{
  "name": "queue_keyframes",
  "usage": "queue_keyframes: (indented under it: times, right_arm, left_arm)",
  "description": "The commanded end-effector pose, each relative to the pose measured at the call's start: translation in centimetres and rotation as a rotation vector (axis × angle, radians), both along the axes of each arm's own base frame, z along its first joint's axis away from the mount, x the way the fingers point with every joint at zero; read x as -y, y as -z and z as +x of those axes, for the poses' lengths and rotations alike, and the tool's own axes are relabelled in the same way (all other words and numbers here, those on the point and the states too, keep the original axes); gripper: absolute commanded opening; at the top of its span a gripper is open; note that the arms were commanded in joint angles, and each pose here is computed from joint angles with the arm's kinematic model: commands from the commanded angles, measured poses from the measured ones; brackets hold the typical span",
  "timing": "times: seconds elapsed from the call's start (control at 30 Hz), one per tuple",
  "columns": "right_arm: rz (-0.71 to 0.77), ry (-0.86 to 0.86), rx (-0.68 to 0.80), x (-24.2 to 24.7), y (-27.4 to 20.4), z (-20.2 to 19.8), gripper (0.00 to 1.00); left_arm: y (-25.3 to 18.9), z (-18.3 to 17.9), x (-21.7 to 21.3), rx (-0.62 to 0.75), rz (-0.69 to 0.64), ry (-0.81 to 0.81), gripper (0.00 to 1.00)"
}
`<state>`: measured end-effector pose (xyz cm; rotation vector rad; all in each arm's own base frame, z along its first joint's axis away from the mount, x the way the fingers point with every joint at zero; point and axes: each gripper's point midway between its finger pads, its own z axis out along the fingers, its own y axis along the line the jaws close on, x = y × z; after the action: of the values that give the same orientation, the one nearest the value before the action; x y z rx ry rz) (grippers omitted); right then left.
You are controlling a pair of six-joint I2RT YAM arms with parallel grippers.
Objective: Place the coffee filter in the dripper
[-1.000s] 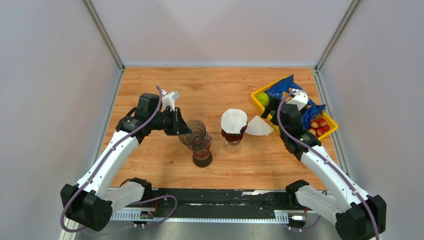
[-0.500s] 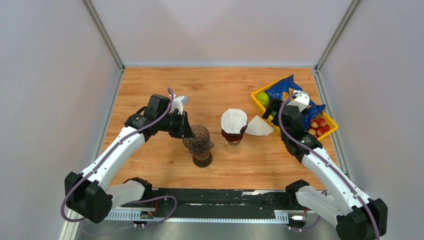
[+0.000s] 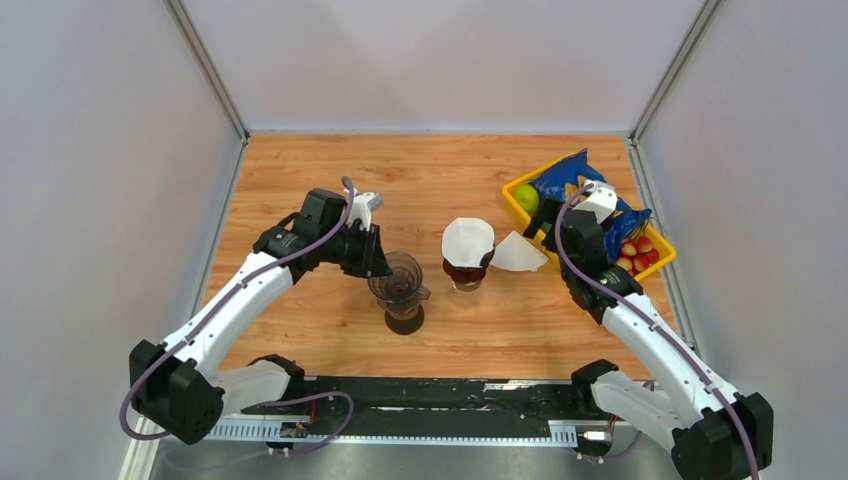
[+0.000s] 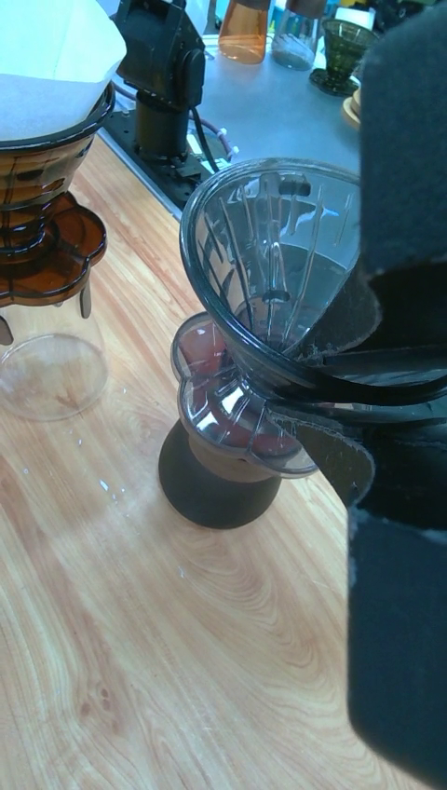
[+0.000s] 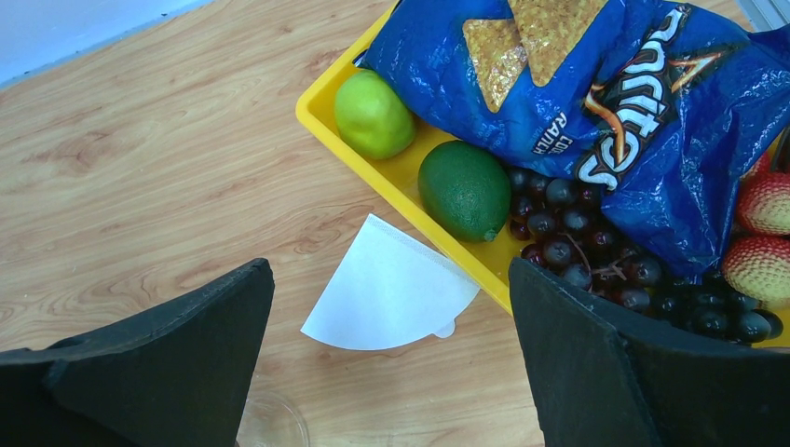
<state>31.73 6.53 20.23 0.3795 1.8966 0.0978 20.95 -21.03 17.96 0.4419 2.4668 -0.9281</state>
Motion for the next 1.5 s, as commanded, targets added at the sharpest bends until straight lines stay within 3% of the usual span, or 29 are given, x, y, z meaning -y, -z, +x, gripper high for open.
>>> queue_keyframes:
  times: [0.0,0.4,0.63,0.73,0.87,1.13,1.33,1.47]
  right_arm:
    - [0.004,0.01,0.043,0.2,-1.0,0.3,1.0]
    - [0.003,0.01,0.049,0.2,-1.2,0.2,1.0]
    - [-0.007,0.006,0.06,0.4,-1.6,-0.1,1.0]
    - [-0.006,0.005,0.07,0.5,-1.9,-0.3,1.0]
    - [0.004,0.006,0.09,0.7,-2.5,-0.6,1.0]
    - [0.007,0.0,0.107,0.8,-2.9,-0.9,1.0]
    - [0.0,-0.037,0.081,0.1,-2.3,-0.7,1.0]
    - [-0.002,-0.05,0.048,-0.3,-1.5,-0.6,1.0]
  left_arm:
    - [-1.9,0.6,0.6,0.059,-0.022,0.022,0.27]
    - [-2.4,0.6,1.1,0.057,-0.026,0.023,0.46]
    - [-4.1,0.9,1.0,0.12,-0.075,-0.018,0.79]
    - [-7.2,0.8,1.7,0.209,-0.181,-0.018,0.86]
    - [-9.6,0.8,1.1,0.279,-0.198,-0.051,0.99]
    - [-13.0,2.3,-0.8,0.412,-0.217,-0.209,1.0]
    - [-12.2,6.7,-6.8,0.482,-0.056,-0.628,1.0]
    - [-11.5,8.2,-10.4,0.506,0.023,-0.813,1.0]
